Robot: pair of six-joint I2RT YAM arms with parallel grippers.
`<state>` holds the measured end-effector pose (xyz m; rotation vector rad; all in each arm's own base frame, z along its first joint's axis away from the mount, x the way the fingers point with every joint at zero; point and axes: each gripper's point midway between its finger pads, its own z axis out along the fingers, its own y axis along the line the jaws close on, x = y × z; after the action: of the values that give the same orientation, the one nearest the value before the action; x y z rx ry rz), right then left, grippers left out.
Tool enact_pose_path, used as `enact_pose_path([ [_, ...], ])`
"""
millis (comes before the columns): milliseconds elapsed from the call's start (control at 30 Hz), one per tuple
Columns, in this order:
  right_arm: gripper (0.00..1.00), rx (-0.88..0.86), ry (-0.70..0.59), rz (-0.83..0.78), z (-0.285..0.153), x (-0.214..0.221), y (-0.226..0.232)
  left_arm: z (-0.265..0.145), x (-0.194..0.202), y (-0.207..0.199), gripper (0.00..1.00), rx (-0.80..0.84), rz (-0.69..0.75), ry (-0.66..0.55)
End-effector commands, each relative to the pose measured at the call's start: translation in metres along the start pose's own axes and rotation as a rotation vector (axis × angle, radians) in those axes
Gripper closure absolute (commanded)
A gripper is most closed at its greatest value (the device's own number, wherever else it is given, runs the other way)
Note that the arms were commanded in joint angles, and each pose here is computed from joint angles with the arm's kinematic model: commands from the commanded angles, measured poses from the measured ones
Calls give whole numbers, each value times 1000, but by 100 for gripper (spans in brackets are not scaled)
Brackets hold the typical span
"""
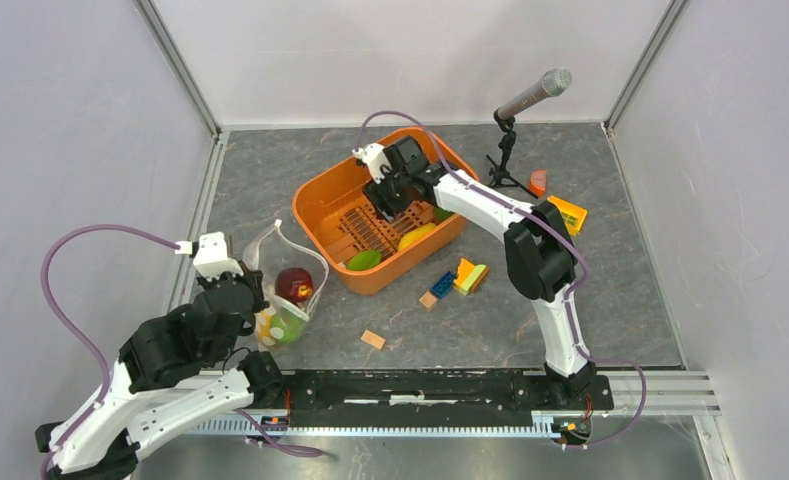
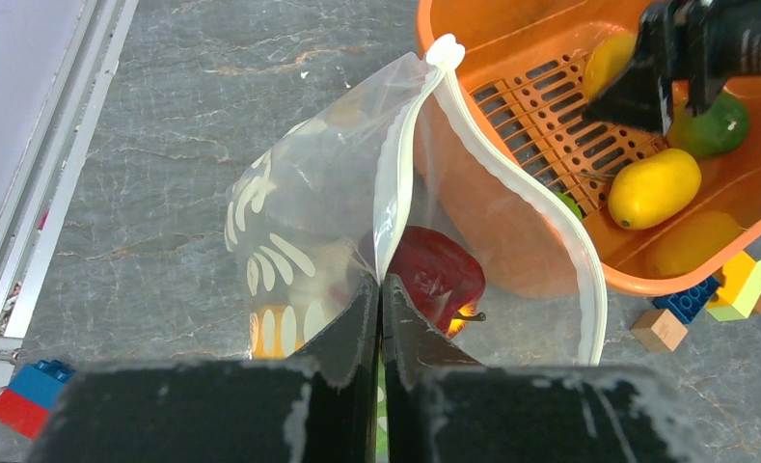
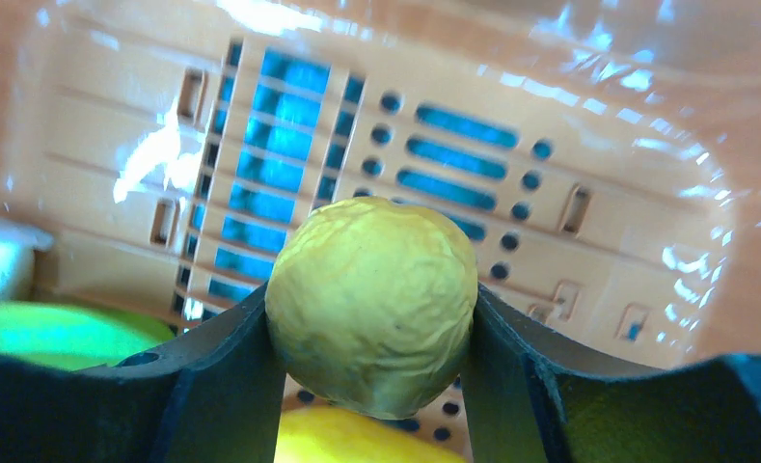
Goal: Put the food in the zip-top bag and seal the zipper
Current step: Pick up the fake fruit from the bin.
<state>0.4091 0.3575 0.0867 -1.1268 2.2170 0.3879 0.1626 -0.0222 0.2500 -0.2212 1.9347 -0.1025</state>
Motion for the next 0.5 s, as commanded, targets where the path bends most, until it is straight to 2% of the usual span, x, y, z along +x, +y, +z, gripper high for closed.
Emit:
enact_pose_path([
  [0,99,23,-239,9,-14,-65,-18,0,-10,1,94,-29,-41,-30],
  [233,99,-39,-400,38,-30,-88,-17,0,-10,4,94,-38,-51,-38],
  [367,97,-223,-525,-43,-57,-99,19,1,-9,2,94,-34,-56,-30],
  [467,96,-296,-648,-106,-90,-106,40,0,-7,-3,94,-15,-66,-17],
])
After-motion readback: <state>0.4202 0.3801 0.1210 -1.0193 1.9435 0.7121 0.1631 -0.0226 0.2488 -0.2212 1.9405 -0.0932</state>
